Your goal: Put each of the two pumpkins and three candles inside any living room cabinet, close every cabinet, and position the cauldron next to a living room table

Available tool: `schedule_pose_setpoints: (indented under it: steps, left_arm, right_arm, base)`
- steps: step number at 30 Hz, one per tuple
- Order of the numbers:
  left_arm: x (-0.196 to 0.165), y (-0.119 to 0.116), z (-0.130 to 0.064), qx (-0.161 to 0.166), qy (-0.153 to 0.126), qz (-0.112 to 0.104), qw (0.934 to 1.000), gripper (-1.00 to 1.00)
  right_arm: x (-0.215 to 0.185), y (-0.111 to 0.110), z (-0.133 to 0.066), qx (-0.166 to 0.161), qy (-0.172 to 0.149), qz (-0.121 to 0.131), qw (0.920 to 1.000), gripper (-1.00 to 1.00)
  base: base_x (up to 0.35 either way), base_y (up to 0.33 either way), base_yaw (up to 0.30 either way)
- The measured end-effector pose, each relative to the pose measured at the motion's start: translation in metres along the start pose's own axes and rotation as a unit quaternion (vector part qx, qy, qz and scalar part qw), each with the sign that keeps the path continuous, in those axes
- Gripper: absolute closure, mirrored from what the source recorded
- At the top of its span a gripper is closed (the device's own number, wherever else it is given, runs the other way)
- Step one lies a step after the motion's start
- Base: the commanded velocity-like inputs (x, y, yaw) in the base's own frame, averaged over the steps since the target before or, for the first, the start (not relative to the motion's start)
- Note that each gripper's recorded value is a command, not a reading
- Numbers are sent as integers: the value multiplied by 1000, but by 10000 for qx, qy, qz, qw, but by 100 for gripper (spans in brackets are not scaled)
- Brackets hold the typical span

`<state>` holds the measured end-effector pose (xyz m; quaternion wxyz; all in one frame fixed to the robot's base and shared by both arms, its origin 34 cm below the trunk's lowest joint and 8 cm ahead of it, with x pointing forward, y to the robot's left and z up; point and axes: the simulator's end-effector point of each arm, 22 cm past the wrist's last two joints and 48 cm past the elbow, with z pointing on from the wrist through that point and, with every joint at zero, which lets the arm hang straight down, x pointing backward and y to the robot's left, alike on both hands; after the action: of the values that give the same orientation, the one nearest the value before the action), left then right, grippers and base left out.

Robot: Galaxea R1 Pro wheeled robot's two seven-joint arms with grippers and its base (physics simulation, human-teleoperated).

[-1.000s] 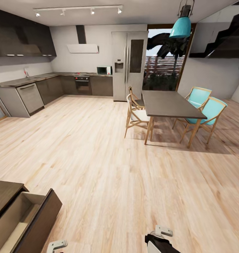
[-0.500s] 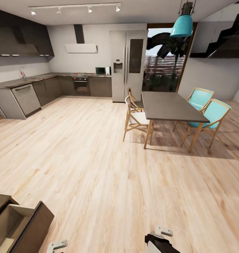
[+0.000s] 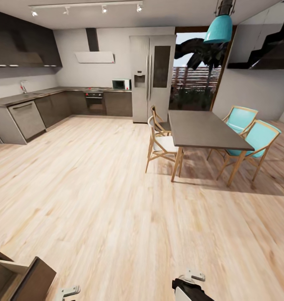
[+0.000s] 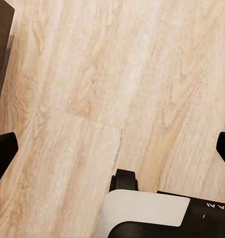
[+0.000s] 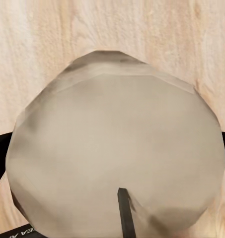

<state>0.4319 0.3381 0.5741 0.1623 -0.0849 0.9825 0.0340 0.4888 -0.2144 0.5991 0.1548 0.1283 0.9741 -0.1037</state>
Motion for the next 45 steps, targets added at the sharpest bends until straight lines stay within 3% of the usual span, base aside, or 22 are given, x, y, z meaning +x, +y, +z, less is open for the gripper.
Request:
schedule_pose_setpoints:
  steps: [38, 45]
  left_arm:
    - [0, 0, 0, 0, 0, 0, 10000, -100]
    - [0, 0, 0, 0, 0, 0, 10000, -100]
  right_arm:
    - [0, 0, 0, -5, -4, 3, 10000, 100]
    - [0, 0, 0, -1, -5, -6, 10000, 100]
  base:
    - [286, -87, 0]
    - [60, -15, 0]
